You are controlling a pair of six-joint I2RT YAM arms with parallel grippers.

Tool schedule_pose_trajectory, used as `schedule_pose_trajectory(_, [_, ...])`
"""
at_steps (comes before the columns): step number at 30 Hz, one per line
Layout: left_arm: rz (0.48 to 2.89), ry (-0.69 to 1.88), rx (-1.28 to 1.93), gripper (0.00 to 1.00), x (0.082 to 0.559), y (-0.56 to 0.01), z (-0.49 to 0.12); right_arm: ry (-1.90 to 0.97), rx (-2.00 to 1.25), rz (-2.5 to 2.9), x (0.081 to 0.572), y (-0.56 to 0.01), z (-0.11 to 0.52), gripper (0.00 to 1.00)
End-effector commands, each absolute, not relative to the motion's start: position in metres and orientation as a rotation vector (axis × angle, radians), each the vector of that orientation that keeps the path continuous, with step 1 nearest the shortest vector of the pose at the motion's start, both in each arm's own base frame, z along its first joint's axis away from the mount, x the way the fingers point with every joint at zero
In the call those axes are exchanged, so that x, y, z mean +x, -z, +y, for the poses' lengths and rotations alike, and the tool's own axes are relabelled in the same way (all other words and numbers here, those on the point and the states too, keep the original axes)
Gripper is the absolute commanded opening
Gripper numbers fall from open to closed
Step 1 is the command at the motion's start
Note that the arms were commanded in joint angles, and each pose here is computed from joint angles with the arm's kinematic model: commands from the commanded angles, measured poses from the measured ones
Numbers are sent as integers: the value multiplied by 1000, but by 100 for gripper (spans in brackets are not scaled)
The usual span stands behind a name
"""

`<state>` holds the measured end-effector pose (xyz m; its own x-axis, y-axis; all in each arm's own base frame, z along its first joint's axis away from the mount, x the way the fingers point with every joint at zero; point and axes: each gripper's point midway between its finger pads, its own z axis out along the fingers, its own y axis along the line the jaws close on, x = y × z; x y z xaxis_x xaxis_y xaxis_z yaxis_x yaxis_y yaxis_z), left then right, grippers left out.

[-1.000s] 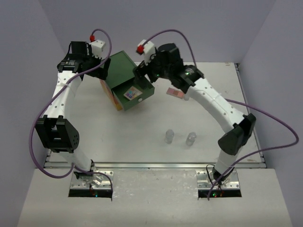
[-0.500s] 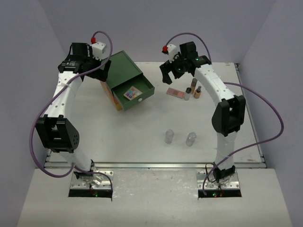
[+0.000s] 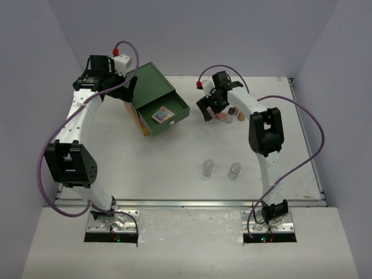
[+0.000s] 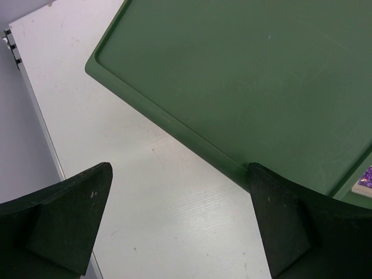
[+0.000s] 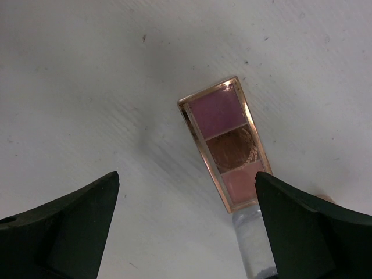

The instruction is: Organize the makeup

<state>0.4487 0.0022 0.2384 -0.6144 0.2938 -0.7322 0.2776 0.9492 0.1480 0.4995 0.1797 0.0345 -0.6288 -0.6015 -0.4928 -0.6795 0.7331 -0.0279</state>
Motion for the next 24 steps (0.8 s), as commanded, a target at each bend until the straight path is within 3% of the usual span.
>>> schedule_pose_trajectory(1, [2287, -36, 388, 99, 451, -227, 8, -163, -968, 2459, 511, -17, 175, 99])
schedule_pose_trajectory(18, [2285, -78, 410, 100, 457, -223, 14, -116, -901, 2436, 540, -3, 169, 99])
schedule_pose_trajectory(24, [2282, -96, 404, 100, 460, -225, 17, -154, -925, 2520, 520, 26, 165, 99])
